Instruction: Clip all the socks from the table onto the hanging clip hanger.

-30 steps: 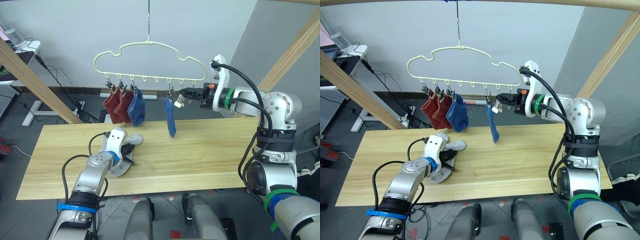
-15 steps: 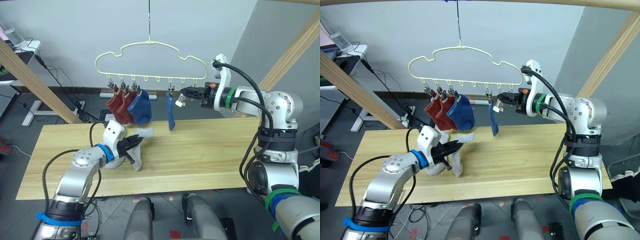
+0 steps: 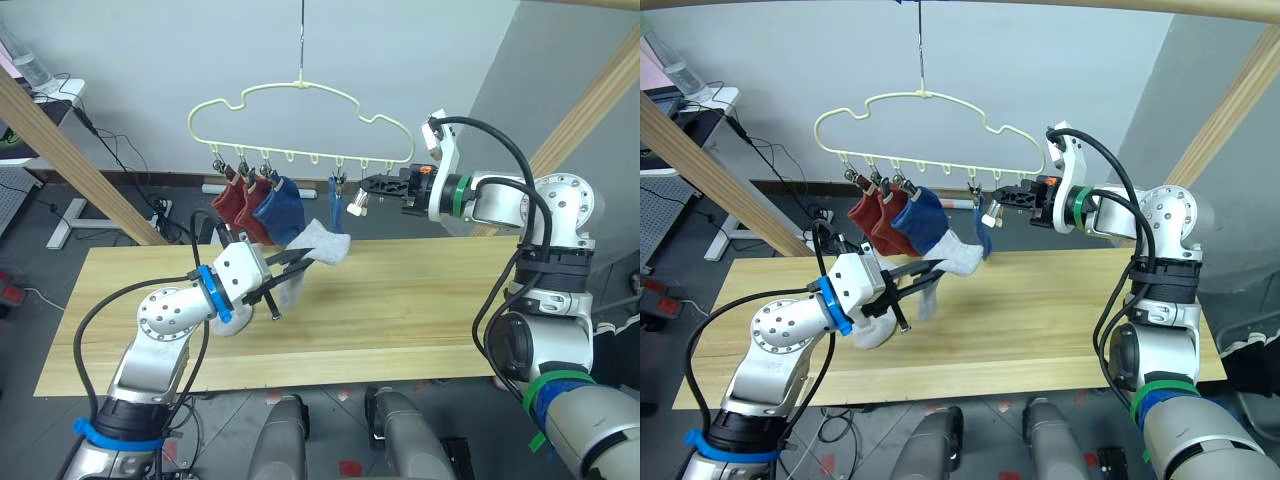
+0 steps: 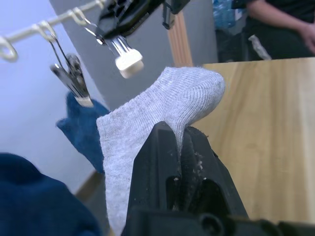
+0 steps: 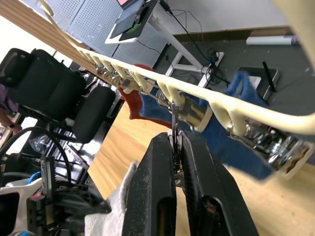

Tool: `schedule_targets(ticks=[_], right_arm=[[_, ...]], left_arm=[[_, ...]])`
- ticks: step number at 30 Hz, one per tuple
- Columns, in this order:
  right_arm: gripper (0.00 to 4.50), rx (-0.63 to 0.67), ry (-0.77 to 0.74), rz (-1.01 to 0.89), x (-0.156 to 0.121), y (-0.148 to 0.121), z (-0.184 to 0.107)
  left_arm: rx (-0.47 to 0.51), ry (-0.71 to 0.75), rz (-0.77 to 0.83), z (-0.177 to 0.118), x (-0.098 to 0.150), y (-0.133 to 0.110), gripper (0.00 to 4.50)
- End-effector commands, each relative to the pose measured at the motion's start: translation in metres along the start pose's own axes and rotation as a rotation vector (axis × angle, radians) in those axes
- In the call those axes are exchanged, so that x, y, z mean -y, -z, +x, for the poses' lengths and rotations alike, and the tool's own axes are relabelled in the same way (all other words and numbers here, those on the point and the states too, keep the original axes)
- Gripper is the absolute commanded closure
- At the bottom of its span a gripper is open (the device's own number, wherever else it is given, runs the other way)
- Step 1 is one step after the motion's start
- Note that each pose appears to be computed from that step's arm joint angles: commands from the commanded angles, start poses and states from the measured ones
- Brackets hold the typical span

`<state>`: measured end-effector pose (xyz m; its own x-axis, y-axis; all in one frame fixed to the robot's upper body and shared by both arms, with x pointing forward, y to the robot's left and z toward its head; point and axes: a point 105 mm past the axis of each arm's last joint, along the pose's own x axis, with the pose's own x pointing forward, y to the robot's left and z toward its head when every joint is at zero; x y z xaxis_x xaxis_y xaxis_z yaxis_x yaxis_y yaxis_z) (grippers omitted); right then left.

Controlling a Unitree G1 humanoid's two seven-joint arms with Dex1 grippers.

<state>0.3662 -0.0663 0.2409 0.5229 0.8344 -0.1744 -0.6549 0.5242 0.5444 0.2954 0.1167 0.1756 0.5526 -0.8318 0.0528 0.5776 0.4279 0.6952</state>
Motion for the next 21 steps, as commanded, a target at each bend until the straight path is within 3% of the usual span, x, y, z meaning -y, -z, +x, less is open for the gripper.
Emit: schedule_targets(ticks=[1, 21], right_arm=[[4.50, -0.004, -0.055, 0.060, -0.010, -0.002, -0.003], [4.50, -0.014, -0.115, 0.148, -0.020, 0.001, -0.002]], left_arm=[[0.026, -0.043, 0.077, 0.005, -0.007, -0.006, 4.49], [0.051, -0.103, 0.100, 0.013, -0.012, -0.001, 4.49]])
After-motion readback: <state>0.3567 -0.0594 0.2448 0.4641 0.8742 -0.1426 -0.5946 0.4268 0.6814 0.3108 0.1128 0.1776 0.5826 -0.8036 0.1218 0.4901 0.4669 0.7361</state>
